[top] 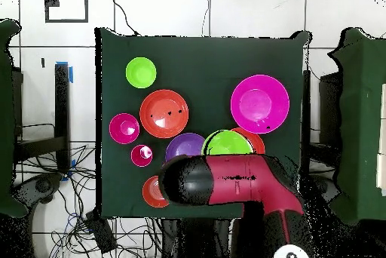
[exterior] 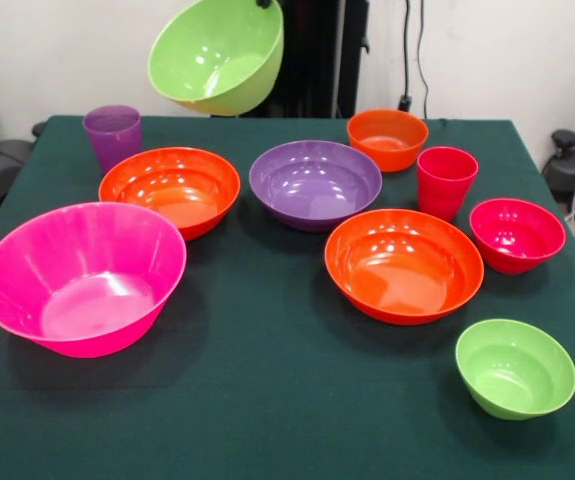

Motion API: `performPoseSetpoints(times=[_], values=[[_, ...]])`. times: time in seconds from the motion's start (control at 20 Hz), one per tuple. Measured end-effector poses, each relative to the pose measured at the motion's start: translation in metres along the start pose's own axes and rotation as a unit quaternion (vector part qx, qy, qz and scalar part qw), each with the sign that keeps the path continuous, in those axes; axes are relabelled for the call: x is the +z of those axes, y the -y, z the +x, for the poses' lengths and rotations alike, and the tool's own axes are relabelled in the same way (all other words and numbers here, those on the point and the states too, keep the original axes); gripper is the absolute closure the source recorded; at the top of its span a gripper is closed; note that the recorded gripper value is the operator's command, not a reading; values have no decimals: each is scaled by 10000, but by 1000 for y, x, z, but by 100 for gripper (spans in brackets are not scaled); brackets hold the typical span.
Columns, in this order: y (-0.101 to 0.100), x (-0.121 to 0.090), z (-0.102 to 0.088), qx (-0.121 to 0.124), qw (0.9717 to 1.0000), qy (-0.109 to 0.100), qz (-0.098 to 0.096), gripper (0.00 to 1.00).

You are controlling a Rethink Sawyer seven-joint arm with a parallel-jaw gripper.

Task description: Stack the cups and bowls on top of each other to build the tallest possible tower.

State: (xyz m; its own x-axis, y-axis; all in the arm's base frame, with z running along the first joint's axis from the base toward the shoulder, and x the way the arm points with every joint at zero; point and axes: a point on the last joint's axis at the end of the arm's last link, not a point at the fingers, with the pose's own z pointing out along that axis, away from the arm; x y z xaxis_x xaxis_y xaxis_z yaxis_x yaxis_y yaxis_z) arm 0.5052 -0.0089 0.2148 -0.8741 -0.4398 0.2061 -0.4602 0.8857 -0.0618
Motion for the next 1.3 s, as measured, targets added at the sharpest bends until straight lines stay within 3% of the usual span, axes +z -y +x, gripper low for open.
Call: performPoseSetpoints(times=[0.45,1.1,1.3], values=[[-29,-7,-15,-287,9996,48,58,100],[-34,-5,-18,-353,9994,48,54,100],[-35,0,-22,-376,9992,144,59,100]])
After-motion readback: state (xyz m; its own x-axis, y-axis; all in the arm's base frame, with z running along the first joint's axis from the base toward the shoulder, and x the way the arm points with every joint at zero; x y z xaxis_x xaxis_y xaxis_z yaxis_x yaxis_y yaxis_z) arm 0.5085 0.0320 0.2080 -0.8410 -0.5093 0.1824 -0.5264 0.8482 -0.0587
